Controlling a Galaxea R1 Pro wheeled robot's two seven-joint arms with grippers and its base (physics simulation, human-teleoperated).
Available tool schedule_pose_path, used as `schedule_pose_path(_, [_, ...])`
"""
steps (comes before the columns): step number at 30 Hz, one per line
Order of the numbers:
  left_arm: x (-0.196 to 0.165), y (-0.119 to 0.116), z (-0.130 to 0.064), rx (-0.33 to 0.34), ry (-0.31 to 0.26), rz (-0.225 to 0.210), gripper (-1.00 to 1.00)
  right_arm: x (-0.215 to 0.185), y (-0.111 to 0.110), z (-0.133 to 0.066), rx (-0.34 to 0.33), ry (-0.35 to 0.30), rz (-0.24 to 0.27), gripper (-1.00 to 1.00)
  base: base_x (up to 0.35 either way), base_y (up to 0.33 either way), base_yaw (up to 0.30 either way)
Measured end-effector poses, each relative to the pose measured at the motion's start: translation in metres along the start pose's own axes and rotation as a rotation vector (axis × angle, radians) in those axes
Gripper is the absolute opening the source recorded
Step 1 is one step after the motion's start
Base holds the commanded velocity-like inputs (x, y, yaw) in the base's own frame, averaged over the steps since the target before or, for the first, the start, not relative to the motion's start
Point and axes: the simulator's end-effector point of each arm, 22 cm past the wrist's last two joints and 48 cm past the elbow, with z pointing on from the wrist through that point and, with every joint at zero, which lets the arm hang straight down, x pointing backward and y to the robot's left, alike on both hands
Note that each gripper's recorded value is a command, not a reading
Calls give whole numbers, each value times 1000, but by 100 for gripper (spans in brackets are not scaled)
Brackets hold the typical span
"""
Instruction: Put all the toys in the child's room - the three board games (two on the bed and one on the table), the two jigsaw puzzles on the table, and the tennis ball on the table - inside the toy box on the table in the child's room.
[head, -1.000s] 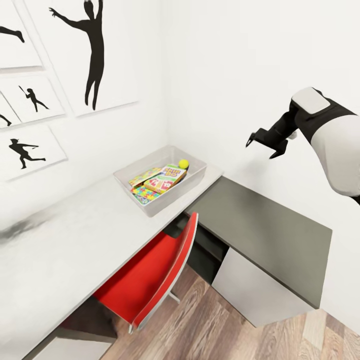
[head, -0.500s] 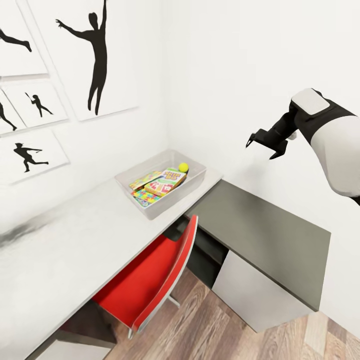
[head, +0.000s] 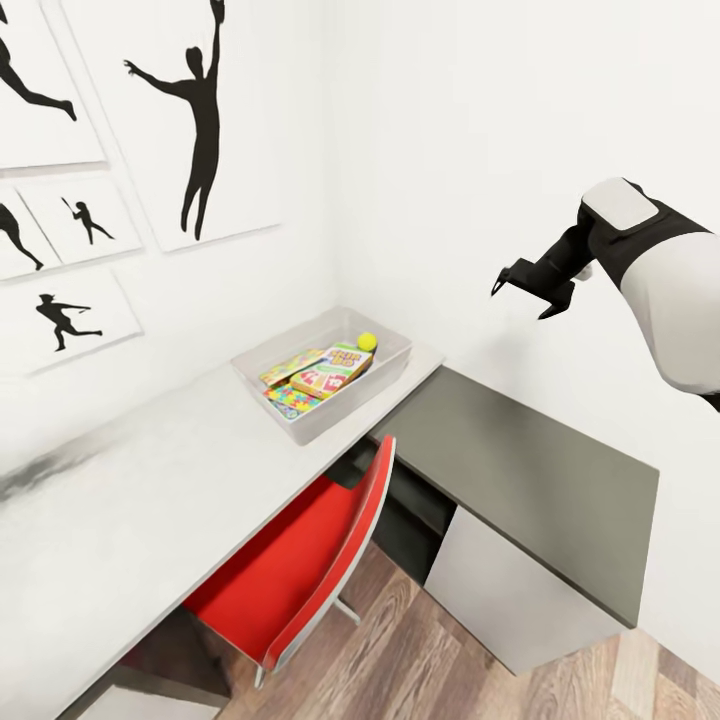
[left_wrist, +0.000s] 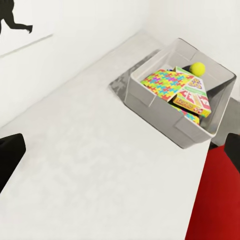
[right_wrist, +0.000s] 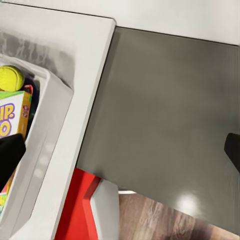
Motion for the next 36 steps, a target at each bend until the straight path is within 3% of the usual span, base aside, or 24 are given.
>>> schedule_pose_path(28, [-11, -7, -20, -5, -34, 17, 100, -3, 3, -32, -18, -30, 0, 100, 0, 0, 0])
schedule_pose_path(36, [-4, -11, -16, 16, -46, -5, 100, -7, 5, -43, -44, -42, 7, 100, 0, 0, 0])
